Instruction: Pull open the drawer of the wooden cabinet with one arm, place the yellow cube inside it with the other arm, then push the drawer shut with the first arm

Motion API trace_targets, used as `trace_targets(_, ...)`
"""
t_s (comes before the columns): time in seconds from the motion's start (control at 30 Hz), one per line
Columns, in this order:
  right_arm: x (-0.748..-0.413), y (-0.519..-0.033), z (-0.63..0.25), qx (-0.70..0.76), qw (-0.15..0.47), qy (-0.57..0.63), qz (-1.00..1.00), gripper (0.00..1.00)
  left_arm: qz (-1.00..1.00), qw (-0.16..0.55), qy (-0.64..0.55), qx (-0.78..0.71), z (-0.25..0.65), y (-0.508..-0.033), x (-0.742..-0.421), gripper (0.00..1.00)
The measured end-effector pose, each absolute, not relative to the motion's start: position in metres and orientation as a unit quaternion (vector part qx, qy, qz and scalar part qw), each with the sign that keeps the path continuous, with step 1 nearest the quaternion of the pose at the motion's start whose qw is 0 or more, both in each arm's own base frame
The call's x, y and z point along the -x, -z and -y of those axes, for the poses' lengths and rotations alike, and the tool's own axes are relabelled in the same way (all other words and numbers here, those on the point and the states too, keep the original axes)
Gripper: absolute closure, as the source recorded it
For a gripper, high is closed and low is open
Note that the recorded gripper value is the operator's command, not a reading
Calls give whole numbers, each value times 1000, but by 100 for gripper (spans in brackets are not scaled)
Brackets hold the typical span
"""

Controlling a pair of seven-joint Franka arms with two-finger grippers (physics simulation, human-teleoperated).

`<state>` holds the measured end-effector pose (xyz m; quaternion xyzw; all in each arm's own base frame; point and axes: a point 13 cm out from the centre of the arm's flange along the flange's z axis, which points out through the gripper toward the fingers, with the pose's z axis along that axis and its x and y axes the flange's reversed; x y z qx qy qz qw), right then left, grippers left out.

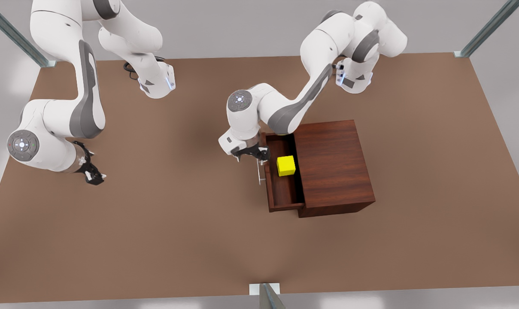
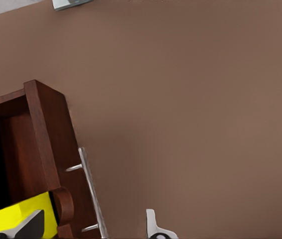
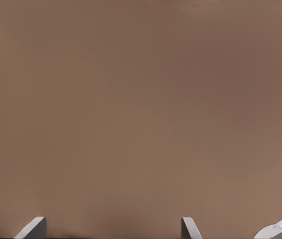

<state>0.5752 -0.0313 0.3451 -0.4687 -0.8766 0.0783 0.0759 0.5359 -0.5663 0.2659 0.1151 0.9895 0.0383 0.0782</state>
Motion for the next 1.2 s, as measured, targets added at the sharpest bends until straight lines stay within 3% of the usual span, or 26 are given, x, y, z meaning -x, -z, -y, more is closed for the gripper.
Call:
trace_targets(0.27,-582,-345,30,299,77,-54,950,0,-992,126,-18,-16,605,-206,-537,0)
trace_targets(0.63,-585,-343,28,151,82,-41,984,0,-989,114,-31,92,579,-152,-540,0)
trace_targets(1.2,-585,-338,23,43,93,-33,994,0,-975,65,-85,196,483,-173,-580,0)
